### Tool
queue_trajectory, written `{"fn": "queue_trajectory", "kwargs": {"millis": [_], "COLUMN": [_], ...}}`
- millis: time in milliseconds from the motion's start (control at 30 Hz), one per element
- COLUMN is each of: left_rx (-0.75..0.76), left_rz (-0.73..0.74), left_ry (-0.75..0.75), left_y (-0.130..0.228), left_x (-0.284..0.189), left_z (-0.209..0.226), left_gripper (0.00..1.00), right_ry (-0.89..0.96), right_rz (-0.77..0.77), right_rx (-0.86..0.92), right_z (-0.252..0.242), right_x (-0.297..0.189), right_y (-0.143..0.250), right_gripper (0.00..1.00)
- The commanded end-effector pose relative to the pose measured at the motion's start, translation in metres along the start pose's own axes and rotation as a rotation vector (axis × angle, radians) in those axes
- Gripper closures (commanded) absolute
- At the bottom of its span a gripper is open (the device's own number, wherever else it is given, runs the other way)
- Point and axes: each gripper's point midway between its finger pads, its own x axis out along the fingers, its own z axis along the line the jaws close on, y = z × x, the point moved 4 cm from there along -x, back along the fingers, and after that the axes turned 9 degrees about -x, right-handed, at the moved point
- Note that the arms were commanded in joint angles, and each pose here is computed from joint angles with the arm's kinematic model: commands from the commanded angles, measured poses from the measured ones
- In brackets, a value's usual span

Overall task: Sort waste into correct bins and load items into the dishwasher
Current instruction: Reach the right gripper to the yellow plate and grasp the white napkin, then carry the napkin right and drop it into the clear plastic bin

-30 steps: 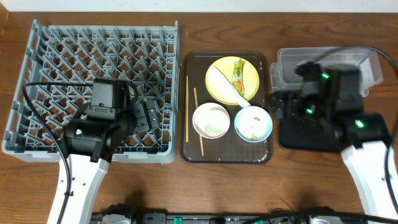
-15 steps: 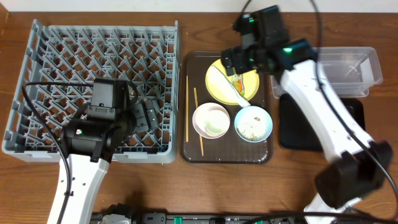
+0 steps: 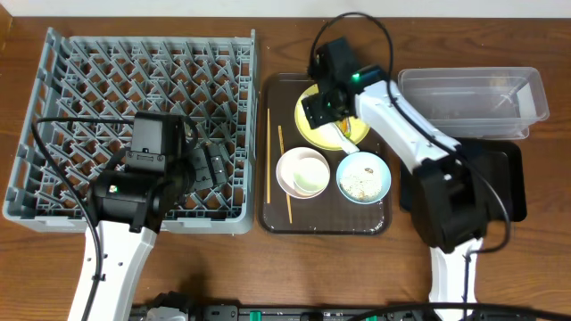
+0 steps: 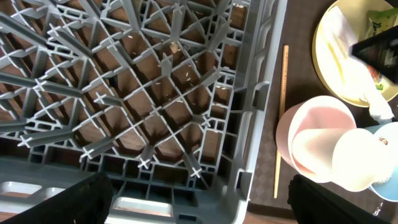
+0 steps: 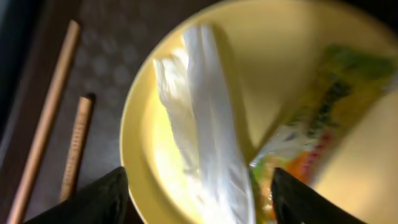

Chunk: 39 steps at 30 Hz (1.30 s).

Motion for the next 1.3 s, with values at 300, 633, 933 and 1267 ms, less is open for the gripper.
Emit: {"fn": "queue_trajectory", "kwargs": {"millis": [300,633,933,1267], "left_rx": [0.010,0.010,0.010,0.010], "left_rz": [-0.018,-0.018,-0.018,-0.019], "left_ry": [-0.007,-0.007,-0.007,-0.007], "left_y": [-0.004,-0.004,-0.004,-0.004], "left_x": [-0.004,-0.004,-0.004,-0.004], "left_z": [-0.001,-0.001,-0.001,-0.001], "left_gripper": [0.06,0.07,0.07,0.07], "right_ry": [0.054,0.059,0.161,0.450], "right_rz": [0.094,0.034,-0.274,-0.235], "right_rx": [0.026,0.048,0.167,0.701], "right_z": [0.003,0.001,-0.050,-0.176], "right_x": [0.034,0.011,-0.119,-0.172], "right_y": [0.017,0.000,-0.054,0.013], "right_gripper": [0.74,0.99,0.99,0.99]}}
